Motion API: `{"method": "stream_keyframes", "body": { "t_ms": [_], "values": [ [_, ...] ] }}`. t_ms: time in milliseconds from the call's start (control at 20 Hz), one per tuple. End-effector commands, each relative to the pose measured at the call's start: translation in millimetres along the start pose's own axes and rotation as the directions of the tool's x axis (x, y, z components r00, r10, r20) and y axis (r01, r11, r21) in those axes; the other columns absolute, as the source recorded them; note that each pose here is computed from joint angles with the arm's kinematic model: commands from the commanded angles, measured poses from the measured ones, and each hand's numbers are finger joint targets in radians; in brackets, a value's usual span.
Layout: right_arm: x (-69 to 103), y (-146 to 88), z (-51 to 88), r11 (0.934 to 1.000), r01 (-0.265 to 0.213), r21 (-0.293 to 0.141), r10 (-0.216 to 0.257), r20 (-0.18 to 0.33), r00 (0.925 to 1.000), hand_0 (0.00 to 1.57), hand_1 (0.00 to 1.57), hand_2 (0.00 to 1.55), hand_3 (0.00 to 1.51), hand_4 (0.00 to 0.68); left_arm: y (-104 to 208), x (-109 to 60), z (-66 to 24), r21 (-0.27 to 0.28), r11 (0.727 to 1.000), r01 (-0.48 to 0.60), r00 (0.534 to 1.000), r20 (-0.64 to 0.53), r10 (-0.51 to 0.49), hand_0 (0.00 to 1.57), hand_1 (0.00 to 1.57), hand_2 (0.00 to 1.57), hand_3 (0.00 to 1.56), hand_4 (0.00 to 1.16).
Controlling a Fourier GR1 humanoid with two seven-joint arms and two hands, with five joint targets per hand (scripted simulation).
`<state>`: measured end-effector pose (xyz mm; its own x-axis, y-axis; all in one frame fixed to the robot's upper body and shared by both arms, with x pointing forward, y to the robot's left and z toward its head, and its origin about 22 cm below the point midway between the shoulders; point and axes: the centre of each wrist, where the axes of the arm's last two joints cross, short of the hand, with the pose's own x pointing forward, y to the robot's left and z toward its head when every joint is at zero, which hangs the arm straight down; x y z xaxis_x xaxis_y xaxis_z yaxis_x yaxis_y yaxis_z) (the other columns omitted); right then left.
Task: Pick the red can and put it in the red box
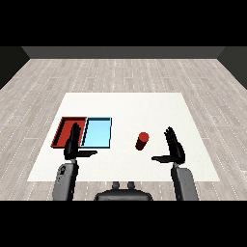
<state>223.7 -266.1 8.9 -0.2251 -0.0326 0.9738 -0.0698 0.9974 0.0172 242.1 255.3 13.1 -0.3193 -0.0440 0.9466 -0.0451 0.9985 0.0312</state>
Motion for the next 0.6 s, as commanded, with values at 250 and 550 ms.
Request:
{"method": "stream_keyframes", "body": {
  "t_ms": [250, 550],
  "values": [
    [-20.9, -8.9, 9.5, 0.9999, 0.012, 0.007, -0.012, 0.044, 0.9989, 0.00, 0.00, 0.00, 0.00, 0.000, 15.1, -1.1, 0.3, 0.006, 0.999, -0.034, 0.997, 0.064, 0.033, 0.00, 0.00, 0.00, 0.00, 0.00],
    [-7.6, -18.5, 16.5, 0.9994, 0.036, -0.002, -0.036, 0.058, 0.9977, 0.00, 0.00, 0.00, 0.00, 0.000, -11.7, -2.2, 14.9, 0.020, 1.000, -0.021, 0.997, 0.074, 0.020, 0.00, 0.00, 0.00, 0.00, 0.00]
  ]
}}
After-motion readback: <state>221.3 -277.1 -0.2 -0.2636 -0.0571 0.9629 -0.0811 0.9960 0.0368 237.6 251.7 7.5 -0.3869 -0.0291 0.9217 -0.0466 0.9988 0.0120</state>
